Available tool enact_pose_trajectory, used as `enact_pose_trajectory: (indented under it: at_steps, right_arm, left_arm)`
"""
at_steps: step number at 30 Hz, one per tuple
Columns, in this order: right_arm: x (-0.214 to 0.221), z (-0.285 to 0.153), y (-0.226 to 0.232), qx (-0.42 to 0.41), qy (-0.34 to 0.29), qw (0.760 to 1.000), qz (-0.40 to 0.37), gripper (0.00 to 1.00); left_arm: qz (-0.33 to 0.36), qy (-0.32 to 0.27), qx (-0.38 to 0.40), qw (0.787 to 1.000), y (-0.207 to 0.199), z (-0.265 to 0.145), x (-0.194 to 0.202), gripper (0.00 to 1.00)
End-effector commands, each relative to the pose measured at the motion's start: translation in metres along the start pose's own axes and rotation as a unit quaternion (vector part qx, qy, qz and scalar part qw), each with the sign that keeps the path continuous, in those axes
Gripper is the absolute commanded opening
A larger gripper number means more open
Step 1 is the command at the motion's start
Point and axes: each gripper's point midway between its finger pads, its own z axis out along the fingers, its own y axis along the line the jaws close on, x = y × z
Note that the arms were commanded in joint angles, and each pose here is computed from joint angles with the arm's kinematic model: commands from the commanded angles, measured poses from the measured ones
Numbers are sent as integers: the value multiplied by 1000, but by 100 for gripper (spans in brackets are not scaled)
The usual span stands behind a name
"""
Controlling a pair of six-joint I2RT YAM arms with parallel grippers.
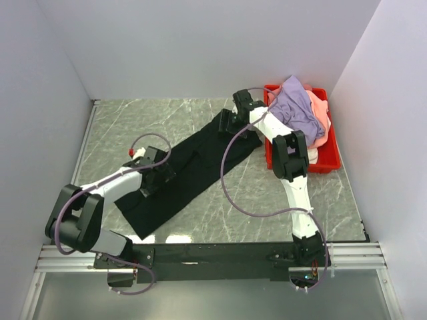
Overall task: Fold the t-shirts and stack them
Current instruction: Fold the tshirt
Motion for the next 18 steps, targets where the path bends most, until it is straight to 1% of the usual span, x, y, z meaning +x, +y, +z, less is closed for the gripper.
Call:
enact_pose_trajectory:
  at_steps: [1,2,4,7,10,14,16,18]
  right_arm:
    - [12,28,-13,10,33,999,11,84]
    - [5,29,-6,-2,23,1000,7,84]
    - [-1,32,7,-26,15,1000,6,84]
    - [-13,35,28,-58,-4,998,5,84]
    - [-17,44,37,-61,-20,998,2,84]
    - [-33,52,56,-93,-44,995,10,84]
    - [-41,53,64,-109,-58,992,11,84]
    - [-56,45,70,-115,-78,990,-2,85]
  left_arm:
    - [-23,75,13,997,-7,0,54,99]
    - [-5,77,19,997,-14,-4,66,99]
    - [1,78,24,997,-24,-6,78,100]
    - [31,87,56,994,-49,-16,107,99]
    - [34,100,69,992,-64,-20,124,99]
    - [45,125,110,985,-90,-35,152,99]
    - [52,134,128,981,-104,-46,159,99]
    - [76,133,123,981,-104,-58,169,99]
